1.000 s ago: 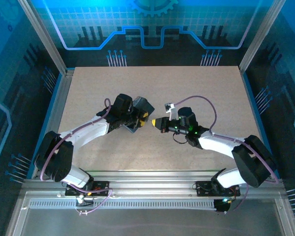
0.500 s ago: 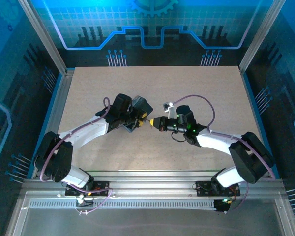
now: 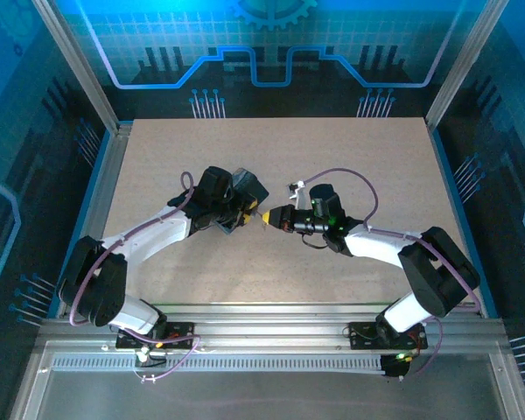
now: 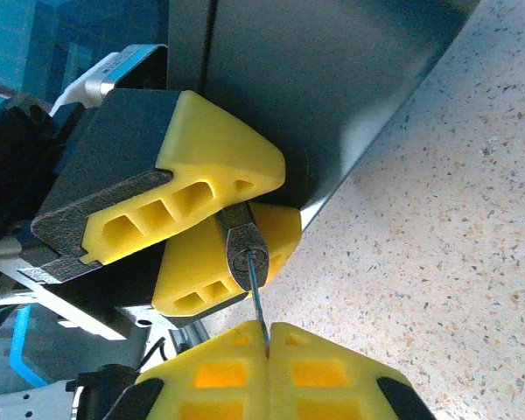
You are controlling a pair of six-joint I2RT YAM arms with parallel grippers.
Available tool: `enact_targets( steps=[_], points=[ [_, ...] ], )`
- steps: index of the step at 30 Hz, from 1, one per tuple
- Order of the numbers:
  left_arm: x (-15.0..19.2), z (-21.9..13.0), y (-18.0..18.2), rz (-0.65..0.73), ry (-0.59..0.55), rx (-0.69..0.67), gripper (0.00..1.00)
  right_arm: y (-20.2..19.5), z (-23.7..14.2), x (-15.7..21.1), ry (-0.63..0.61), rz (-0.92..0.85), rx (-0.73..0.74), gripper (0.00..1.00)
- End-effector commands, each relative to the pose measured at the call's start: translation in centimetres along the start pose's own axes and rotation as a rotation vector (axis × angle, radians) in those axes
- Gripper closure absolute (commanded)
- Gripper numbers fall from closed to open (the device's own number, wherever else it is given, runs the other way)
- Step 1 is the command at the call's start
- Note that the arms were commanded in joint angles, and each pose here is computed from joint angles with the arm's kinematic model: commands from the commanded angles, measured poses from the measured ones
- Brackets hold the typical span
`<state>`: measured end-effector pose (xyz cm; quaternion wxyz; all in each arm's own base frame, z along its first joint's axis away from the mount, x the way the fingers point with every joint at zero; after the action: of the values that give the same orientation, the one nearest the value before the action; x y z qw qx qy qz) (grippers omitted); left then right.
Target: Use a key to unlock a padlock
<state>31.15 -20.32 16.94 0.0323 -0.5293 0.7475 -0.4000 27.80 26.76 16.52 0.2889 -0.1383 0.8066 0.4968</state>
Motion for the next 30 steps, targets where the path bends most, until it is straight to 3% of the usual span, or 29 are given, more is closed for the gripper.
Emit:
enact_targets(
  steps=[1,13,30],
  points=[
    [2.9,-1.5,-1.7,0.117,0.117,0.030,1.00,3.2,-0.2,-3.1,-0.087,-0.081,-0.118,1.00],
    [1.7,-2.0,-1.5,0.146,0.078,-0.015,1.00,1.7,0.4,-1.7,0.045,-0.046,-0.037,1.00],
    [0.9,-2.3,-1.4,0.121,0.053,-0.033,1.00,1.8,0.7,-1.1,0.081,-0.077,-0.003,1.00]
  ],
)
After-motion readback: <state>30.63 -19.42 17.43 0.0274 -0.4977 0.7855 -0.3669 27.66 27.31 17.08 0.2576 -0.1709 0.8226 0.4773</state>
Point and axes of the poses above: each hand's point on the last joint's axis, 136 mm out from that joint toward the fingers, its own z axis out along the fingers, its own y axis along the line the jaws close on, x = y × z, the point moved 5 cm from there along -z, back along the fingers, and after that the axes turned 15 degrees about -z, right-handed, at the moved point
